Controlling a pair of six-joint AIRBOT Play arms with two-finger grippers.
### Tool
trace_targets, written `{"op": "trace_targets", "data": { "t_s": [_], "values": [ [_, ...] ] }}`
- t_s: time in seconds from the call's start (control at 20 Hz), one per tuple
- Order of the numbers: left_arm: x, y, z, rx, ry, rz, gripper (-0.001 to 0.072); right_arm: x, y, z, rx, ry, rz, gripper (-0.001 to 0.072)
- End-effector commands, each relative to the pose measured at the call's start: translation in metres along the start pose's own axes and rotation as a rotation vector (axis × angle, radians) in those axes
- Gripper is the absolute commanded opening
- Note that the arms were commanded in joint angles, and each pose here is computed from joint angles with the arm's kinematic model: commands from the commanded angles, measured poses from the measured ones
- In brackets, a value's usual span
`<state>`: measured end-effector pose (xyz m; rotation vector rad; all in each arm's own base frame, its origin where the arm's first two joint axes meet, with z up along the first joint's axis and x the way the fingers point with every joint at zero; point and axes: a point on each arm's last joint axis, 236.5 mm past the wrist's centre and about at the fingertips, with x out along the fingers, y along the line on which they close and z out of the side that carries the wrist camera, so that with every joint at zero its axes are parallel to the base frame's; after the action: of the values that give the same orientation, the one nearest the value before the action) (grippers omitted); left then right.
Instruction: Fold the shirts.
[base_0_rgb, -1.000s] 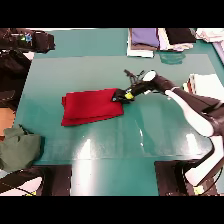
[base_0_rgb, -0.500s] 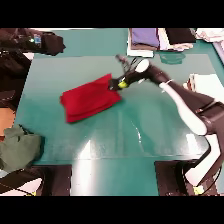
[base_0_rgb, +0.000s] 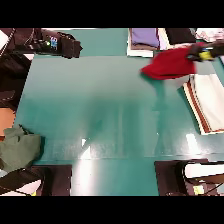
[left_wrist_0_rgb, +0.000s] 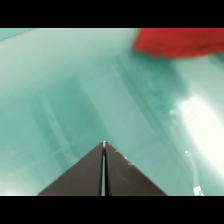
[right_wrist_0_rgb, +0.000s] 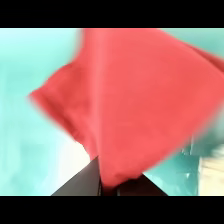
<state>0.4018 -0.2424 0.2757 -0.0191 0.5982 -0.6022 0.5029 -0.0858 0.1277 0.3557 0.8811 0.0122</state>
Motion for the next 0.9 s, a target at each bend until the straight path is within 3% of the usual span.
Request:
{"op": "trace_targets", "data": {
  "t_s": [0.0,0.2,0.55,0.85],
  "values": [
    [0.001,-0.003,0.004,-0.007,-0.016,-0.007,0.0024,-0.050,-0.098,0.014,0.178,-0.094,-0.104,0.0016],
    [0.001,-0.004,0.004,-0.014,-0.018,-0.013,0.0024,-0.061,-0.123,0.024,0.256,-0.160,-0.092,0.0016],
    [0.000,-0.010,0.003,-0.028,-0.014,-0.038,0.0024,-0.136,-0.089,0.097,0.123,-0.368,-0.100,0.0016],
    [0.000,-0.011,0.000,-0.026,-0.001,-0.042,0.0024,-0.179,-0.072,0.091,0.052,-0.373,-0.118,0.0016]
  ]
}}
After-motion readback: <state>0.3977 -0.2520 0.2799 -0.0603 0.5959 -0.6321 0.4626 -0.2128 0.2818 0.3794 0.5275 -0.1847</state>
